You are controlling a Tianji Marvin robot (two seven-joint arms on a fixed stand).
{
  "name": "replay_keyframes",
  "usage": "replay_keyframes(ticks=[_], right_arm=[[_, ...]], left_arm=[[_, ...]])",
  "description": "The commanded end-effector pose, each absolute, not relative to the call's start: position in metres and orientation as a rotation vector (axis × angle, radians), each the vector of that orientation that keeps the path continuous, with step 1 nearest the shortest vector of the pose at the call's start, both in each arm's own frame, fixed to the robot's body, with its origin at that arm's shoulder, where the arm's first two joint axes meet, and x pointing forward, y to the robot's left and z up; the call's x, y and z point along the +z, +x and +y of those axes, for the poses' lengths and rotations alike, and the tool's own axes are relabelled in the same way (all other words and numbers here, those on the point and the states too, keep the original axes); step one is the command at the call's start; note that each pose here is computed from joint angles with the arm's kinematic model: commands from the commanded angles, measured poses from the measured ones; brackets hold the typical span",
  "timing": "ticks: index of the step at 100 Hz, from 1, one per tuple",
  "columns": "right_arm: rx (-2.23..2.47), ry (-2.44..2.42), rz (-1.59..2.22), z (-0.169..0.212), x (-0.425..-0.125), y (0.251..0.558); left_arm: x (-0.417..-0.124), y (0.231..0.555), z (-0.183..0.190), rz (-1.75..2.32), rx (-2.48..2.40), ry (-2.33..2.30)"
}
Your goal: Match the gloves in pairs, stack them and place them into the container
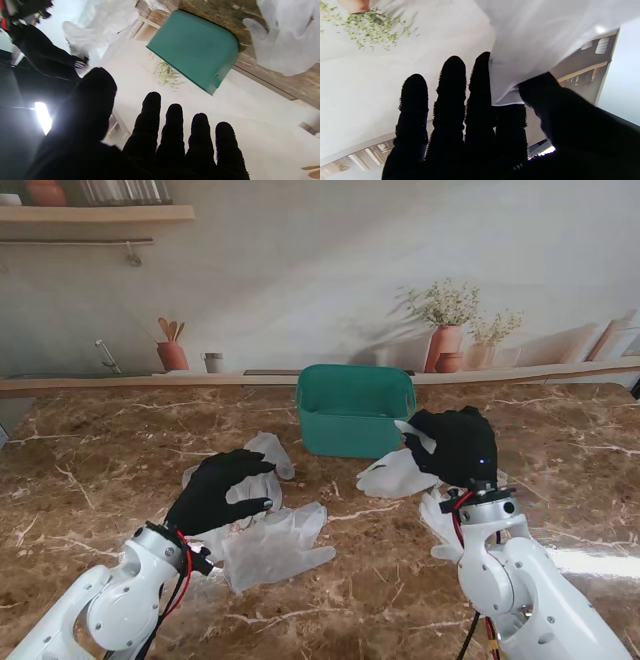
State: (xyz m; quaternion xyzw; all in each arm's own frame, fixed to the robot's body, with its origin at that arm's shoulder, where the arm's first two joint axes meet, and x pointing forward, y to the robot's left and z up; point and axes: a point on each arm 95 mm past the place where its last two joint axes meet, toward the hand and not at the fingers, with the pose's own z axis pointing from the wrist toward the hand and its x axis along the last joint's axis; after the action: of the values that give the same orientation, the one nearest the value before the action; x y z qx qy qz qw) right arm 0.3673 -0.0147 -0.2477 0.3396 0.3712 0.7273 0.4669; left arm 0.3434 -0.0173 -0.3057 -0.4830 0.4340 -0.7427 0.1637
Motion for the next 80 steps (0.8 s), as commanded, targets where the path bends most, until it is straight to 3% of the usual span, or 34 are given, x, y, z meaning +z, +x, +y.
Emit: replay_keyframes(ticks=[1, 38, 80], right_arm=[[1.813, 0.867, 0.911, 0.000, -0.250, 0.366], [1.814, 1.003, 0.827, 0.032, -0.250, 0.374], [1.953, 1.048, 0.664, 0.061, -0.221, 0.368]], left_arm=[[-0.303, 0.340, -0.024, 1.280, -2.135, -1.347], [-0.288, 0.328, -0.041, 1.361, -2.185, -1.214], [-0.304, 0.330, -0.064, 1.450, -2.101, -1.327]])
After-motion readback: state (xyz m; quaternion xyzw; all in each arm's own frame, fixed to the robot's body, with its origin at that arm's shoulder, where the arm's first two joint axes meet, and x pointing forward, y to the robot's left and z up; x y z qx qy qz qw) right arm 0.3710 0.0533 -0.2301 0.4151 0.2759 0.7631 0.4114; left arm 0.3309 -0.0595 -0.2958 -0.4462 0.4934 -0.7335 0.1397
